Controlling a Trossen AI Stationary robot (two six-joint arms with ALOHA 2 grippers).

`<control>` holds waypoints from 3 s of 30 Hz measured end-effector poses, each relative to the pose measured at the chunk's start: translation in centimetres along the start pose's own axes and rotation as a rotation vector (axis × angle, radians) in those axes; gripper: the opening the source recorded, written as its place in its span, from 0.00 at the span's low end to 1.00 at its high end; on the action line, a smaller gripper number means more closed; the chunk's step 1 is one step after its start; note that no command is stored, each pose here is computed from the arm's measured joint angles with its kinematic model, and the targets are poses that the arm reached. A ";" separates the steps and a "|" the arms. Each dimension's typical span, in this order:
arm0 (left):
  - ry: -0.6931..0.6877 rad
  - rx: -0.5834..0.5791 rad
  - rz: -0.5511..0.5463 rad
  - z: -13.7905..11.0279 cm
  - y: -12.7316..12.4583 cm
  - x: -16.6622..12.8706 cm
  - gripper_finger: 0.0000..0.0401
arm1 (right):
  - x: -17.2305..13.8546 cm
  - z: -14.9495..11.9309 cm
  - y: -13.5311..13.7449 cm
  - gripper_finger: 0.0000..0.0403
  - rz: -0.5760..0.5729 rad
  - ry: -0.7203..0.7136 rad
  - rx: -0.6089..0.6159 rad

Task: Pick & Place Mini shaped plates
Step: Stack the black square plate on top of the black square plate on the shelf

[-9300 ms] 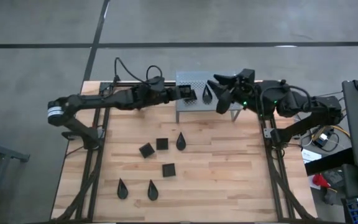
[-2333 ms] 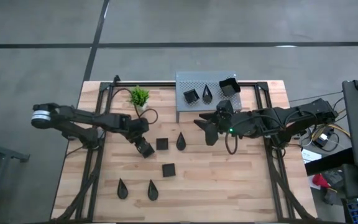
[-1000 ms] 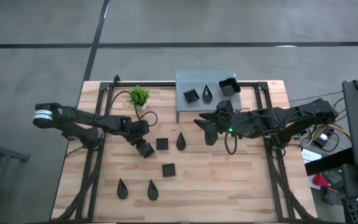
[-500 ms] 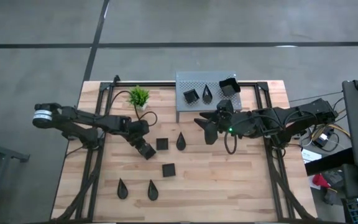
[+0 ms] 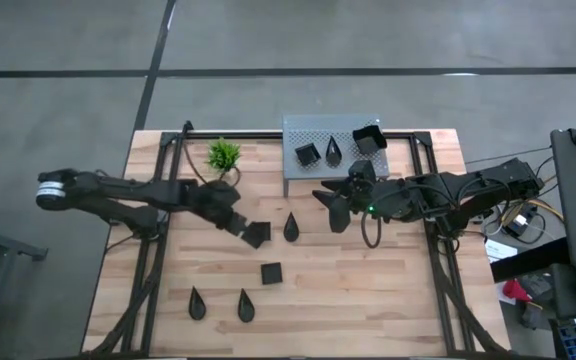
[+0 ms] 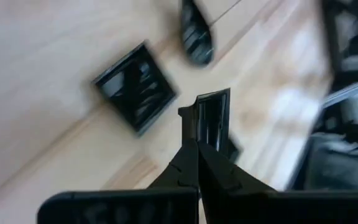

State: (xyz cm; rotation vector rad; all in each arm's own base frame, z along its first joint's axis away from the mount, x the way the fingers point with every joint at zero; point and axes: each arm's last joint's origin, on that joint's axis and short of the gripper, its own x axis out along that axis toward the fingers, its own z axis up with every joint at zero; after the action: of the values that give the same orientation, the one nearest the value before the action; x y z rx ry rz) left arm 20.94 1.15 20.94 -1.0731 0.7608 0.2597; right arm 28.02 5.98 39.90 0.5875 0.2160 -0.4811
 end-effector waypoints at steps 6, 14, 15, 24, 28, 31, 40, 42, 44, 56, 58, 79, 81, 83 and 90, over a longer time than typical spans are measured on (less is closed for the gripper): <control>-0.128 -0.097 -0.119 0.8 -1.2 -0.9 0.00 | 0.0 0.1 0.0 0.50 0.001 -0.001 -0.012; -0.410 -0.268 -0.298 2.3 -3.1 -2.3 0.00 | -0.5 0.9 0.4 0.50 0.004 -0.032 -0.054; -0.453 -0.295 -0.309 2.5 -3.2 -2.4 0.00 | -0.6 1.2 0.4 0.50 0.003 -0.042 -0.066; -0.674 -0.434 -0.386 4.5 -4.2 -2.5 0.00 | -1.9 3.0 0.3 0.50 -0.064 -0.138 -0.215; -0.702 -0.454 -0.370 5.8 -4.8 -2.0 0.00 | -2.6 4.0 -0.2 0.50 -0.088 -0.174 -0.253; -0.721 -0.467 -0.356 7.2 -5.2 -1.4 0.00 | -3.1 4.6 -0.5 0.50 -0.093 -0.189 -0.254; -0.796 -0.475 -0.316 11.9 -6.4 -0.3 0.00 | -5.2 6.0 -1.5 0.50 -0.090 -0.226 -0.343; -0.793 -0.499 -0.298 12.7 -6.5 0.3 0.00 | -5.6 6.3 -1.7 0.50 -0.089 -0.233 -0.364; -0.784 -0.509 -0.300 13.4 -6.7 0.9 0.00 | -6.0 6.5 -1.9 0.50 -0.088 -0.240 -0.376; -0.822 -0.556 -0.279 16.0 -7.7 3.5 0.00 | -8.3 7.5 -2.9 0.50 -0.076 -0.266 -0.385; -0.833 -0.574 -0.277 16.0 -7.6 3.6 0.00 | -8.4 7.6 -3.1 0.50 -0.078 -0.265 -0.395; -0.793 -0.613 -0.154 15.4 -6.6 4.0 0.00 | -9.8 7.8 -4.1 0.50 -0.089 -0.249 -0.439; -0.792 -0.614 -0.153 15.4 -6.6 4.0 0.00 | -9.8 7.8 -4.1 0.50 -0.090 -0.249 -0.444; -0.793 -0.614 -0.152 15.4 -6.5 4.0 0.00 | -9.8 7.8 -4.1 0.50 -0.090 -0.249 -0.446; -0.786 -0.614 -0.150 15.4 -6.5 4.1 0.00 | -9.8 7.8 -4.1 0.50 -0.092 -0.248 -0.458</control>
State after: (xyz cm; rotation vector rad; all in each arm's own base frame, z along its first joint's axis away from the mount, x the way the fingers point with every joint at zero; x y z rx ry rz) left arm 34.08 10.74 26.64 -1.4494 -0.1294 0.7632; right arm 18.00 2.11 47.52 0.0685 0.1106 -0.5668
